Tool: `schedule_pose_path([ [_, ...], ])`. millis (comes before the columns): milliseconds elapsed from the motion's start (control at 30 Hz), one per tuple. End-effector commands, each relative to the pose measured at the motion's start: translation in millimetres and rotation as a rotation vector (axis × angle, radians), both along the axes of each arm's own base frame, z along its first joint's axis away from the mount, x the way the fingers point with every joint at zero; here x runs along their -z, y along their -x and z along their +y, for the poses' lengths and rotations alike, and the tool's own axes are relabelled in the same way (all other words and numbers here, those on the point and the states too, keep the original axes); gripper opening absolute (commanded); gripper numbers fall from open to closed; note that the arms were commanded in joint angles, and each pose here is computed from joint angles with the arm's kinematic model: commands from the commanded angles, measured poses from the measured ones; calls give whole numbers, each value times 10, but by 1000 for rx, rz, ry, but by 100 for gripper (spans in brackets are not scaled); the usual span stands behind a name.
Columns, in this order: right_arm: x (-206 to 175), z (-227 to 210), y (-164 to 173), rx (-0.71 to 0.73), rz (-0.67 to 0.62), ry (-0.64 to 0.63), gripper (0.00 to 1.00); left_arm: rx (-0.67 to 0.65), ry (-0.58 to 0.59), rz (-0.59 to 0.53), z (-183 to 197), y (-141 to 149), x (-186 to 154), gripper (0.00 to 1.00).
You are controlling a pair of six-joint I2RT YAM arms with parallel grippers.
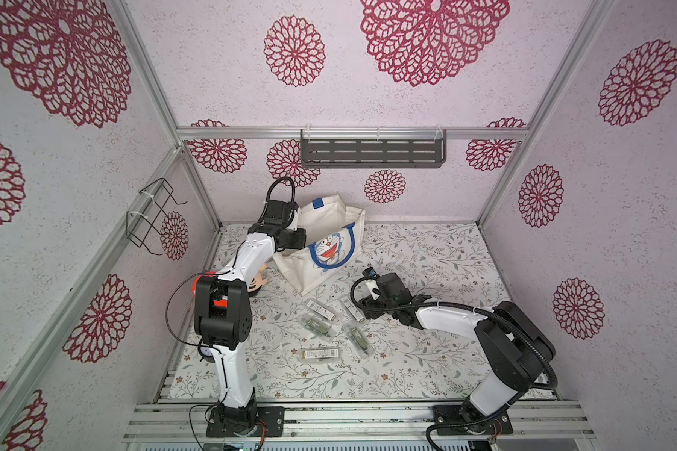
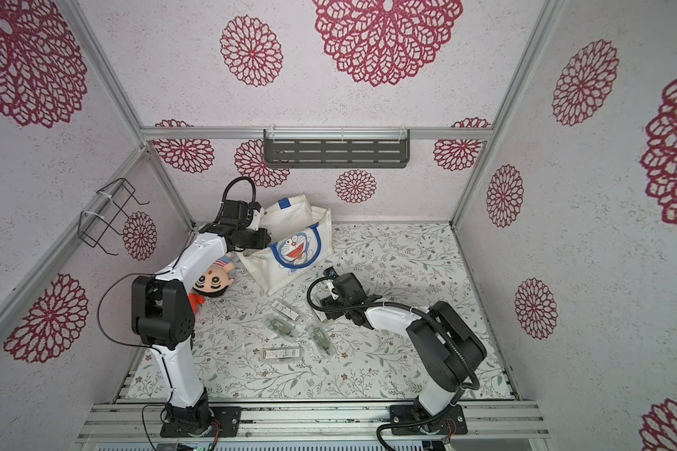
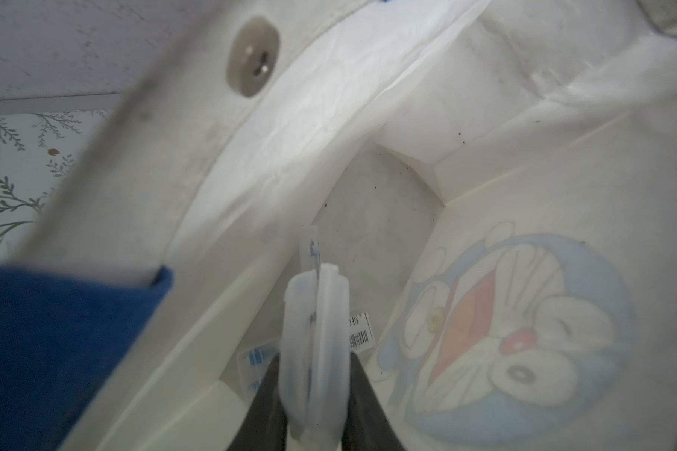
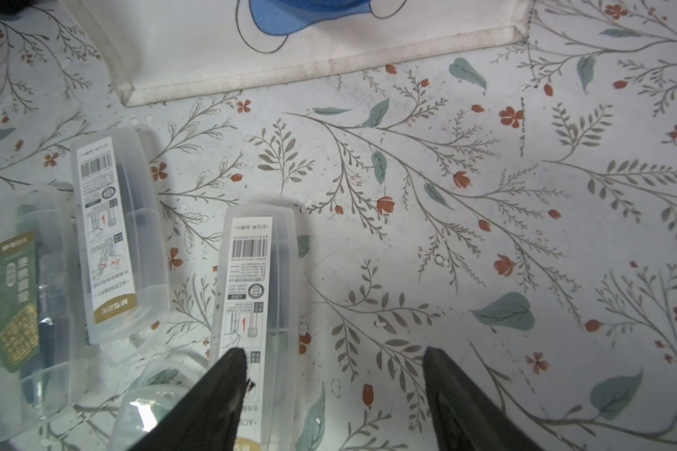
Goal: Put the compass set into the canvas bag
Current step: Place the compass set in the canvas bag.
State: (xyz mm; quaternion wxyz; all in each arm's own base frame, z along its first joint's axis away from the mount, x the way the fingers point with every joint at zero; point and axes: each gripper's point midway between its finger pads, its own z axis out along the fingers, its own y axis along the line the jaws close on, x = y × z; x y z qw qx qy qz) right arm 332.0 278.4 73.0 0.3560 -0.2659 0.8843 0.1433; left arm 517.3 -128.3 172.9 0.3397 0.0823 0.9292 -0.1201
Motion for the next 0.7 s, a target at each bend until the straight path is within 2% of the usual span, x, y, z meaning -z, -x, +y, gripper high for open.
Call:
schedule_pose_path([
  [0,-62,65,-1,-12,-4,6,77,36,-45,32,-32,266,-125,21],
  [67,-36,85,26,-12,5,5,77,43,-63,36,-41,307,-149,22],
  [433,150,283,109,-36,65,13,78,67,-57,42,-119,259,-193,46],
  [667,256,262,148,-28,92,66,76,67,-32,-27,-160,291,-512,56],
])
